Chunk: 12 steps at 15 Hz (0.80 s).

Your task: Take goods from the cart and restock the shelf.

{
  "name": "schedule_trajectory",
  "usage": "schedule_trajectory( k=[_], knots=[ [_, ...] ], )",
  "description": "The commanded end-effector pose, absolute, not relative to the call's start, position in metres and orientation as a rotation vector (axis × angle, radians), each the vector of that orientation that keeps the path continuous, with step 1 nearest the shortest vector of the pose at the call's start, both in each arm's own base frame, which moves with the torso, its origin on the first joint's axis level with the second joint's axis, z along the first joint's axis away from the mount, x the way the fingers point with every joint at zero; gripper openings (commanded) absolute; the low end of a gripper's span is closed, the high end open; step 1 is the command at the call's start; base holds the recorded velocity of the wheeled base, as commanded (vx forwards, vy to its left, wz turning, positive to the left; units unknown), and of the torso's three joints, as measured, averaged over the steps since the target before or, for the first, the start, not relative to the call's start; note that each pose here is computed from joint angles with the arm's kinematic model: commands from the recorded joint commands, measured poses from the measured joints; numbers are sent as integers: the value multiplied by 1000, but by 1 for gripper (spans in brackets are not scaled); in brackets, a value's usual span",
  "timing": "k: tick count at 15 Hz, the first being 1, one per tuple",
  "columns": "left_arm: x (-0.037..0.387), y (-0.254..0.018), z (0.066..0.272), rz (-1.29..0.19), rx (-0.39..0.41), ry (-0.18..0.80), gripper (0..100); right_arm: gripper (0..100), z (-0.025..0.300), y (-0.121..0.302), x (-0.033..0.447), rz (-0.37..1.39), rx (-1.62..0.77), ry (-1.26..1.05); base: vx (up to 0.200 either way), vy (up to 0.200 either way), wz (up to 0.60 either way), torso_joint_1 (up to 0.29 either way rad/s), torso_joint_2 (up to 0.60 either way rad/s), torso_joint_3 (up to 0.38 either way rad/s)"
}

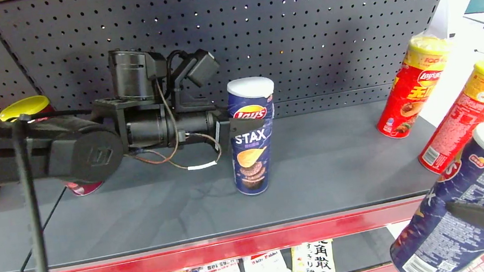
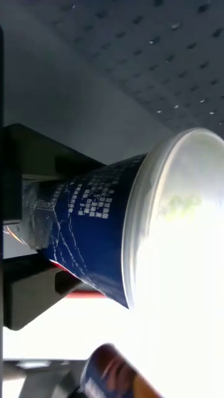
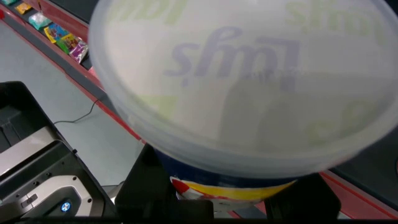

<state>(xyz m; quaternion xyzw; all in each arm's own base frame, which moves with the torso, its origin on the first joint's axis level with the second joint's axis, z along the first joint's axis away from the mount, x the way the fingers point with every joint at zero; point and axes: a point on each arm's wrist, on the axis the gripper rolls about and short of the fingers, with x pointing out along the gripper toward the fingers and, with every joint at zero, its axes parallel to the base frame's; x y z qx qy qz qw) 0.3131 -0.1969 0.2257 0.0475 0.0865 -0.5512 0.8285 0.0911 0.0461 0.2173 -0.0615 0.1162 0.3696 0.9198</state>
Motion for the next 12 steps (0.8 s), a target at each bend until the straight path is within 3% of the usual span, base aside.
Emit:
schedule_trajectory(
  k=[1,12],
  knots=[
    [281,-189,236,-1183,110,171,0,0,217,47,92,764,-127,242,0,0,0,0,0,0],
    [267,-192,211,-1153,118,161,0,0,218,48,94,764,-127,244,0,0,0,0,0,0]
  ],
)
